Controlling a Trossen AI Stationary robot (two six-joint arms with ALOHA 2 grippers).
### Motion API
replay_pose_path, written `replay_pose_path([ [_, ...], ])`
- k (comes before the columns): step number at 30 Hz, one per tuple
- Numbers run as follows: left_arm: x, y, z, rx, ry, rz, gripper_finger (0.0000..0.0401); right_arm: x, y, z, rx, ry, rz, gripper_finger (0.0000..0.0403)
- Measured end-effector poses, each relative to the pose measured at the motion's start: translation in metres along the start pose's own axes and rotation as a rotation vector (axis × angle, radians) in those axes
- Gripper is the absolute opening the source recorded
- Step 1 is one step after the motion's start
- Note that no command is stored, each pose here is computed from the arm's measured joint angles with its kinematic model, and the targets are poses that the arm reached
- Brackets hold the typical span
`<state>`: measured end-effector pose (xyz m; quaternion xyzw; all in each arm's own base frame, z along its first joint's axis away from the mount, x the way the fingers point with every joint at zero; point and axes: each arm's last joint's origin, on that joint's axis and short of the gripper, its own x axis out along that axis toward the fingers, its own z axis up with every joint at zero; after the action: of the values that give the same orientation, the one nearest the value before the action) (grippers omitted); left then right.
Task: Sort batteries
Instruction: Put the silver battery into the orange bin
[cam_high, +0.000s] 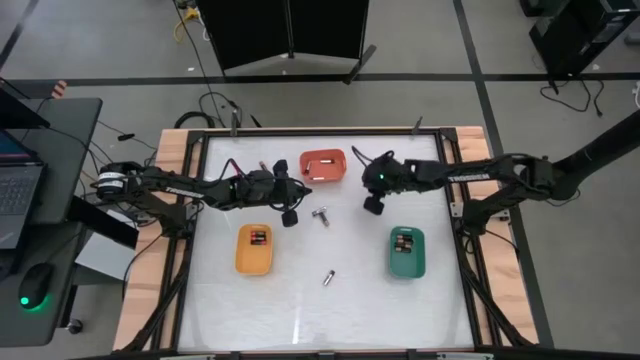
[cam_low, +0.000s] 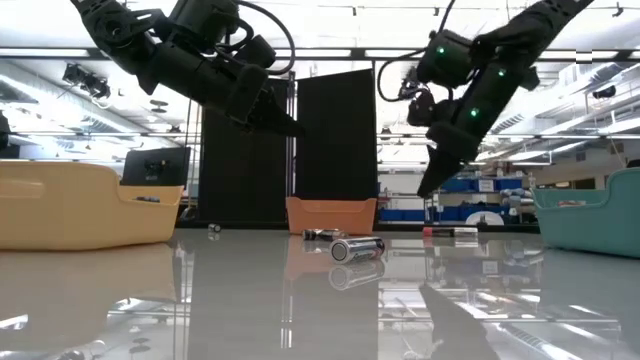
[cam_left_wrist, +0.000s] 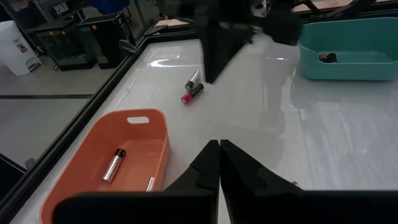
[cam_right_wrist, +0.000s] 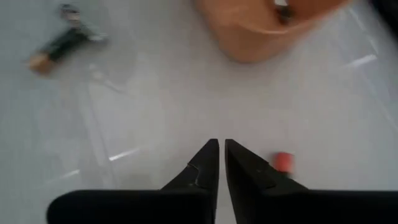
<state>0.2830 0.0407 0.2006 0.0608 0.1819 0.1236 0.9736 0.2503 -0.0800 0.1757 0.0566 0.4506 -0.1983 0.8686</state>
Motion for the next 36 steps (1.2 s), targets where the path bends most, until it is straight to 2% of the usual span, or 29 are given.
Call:
replay_pose_path([
  [5, 0.0, 0.0, 0.0, -0.001, 0.001, 0.0, 0.0018, -0.004, -0.023, 0.0, -0.038, 0.111, -0.051, 0.001],
  [8, 0.0, 0.0, 0.0, -0.002, 0.002, 0.0, 0.0018, -0.005, -0.038, -0.006, -0.054, 0.175, -0.074, 0.0013],
  [16, 0.0, 0.0, 0.0, -0.002, 0.004, 0.0, 0.0018, -0.004, -0.071, -0.017, -0.075, 0.27, -0.116, 0.0114],
  [20, 0.0, 0.0, 0.0, -0.002, 0.004, -0.001, 0.0018, 0.0, -0.085, -0.021, -0.072, 0.284, -0.116, 0.014],
  [31, 0.0, -0.001, -0.001, 0.003, 0.013, -0.02, 0.0018, 0.031, -0.097, -0.034, -0.031, 0.365, -0.044, 0.013],
  [36, 0.0, -0.001, -0.001, 0.004, 0.014, -0.021, 0.0018, 0.034, -0.098, -0.035, -0.031, 0.375, -0.037, 0.0104],
])
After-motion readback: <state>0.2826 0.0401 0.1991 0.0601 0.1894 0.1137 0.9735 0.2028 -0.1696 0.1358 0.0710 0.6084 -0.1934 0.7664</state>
